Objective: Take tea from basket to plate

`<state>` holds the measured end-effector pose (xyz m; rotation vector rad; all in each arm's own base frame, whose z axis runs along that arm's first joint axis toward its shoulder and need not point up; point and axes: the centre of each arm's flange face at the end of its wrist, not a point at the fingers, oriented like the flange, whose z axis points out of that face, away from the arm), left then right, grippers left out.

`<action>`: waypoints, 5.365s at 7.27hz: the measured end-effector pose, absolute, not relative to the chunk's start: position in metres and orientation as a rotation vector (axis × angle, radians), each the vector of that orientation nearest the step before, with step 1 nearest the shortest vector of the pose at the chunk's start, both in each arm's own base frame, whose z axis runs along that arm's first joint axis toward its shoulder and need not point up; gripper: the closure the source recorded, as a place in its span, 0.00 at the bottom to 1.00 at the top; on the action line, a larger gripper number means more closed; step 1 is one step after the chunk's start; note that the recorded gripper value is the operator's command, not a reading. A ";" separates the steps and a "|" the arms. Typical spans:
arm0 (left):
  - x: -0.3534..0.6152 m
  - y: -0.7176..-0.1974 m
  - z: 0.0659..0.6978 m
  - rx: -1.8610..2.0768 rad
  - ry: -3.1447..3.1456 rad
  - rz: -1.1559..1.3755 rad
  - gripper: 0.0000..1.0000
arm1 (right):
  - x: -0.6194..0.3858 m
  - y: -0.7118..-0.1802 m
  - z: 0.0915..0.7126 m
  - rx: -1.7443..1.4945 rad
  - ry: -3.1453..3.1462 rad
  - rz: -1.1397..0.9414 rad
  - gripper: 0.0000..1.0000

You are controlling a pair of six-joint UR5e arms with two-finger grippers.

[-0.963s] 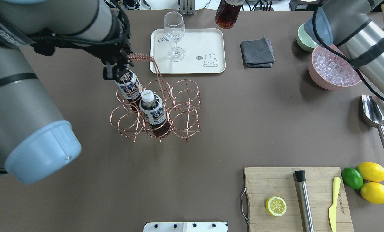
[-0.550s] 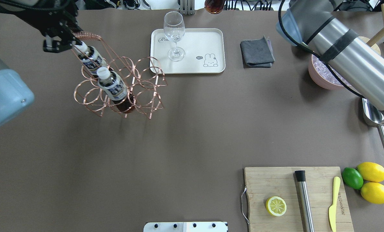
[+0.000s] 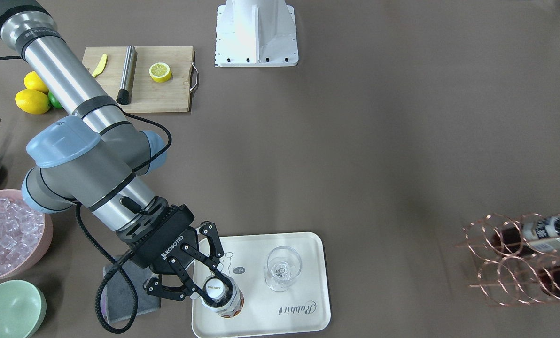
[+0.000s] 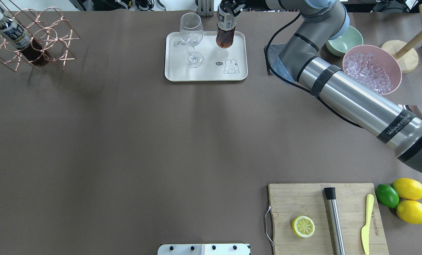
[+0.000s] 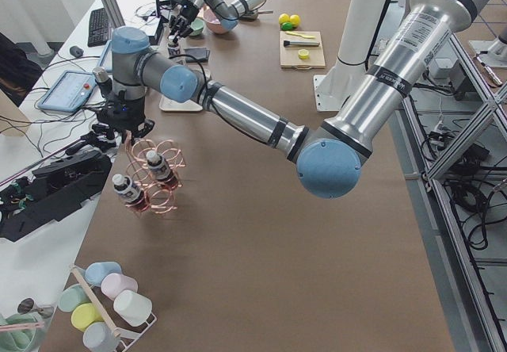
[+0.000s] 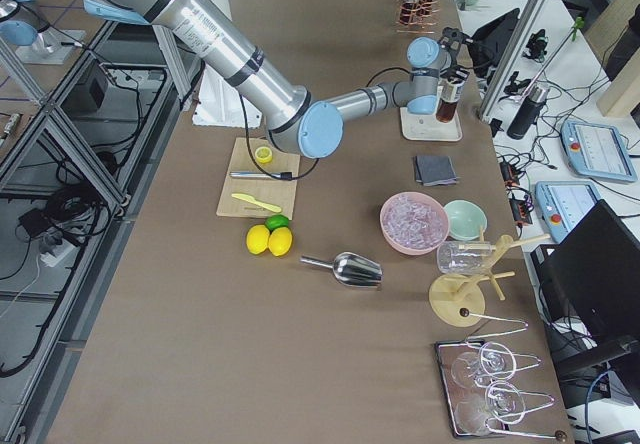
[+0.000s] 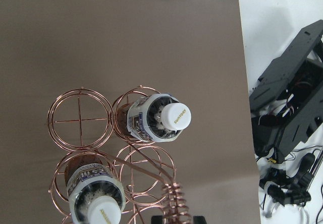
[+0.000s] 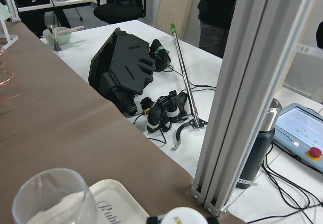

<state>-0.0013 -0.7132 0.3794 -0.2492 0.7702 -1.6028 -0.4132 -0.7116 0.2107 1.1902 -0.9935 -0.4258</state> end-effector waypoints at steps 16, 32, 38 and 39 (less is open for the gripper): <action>-0.042 -0.657 0.474 -0.165 0.883 -1.296 0.03 | -0.417 -0.650 0.229 1.234 -1.004 -0.459 0.07; -0.058 -0.408 0.597 -0.039 0.809 0.130 0.02 | -0.070 -0.438 0.528 0.242 -1.018 -0.258 0.00; -0.083 -0.402 0.624 -0.068 0.800 0.054 0.02 | 0.003 -0.409 0.643 -0.099 -0.757 0.094 0.00; -0.089 -0.399 0.627 -0.068 0.800 0.037 0.02 | 0.009 -0.444 0.626 -0.114 -0.691 0.120 0.00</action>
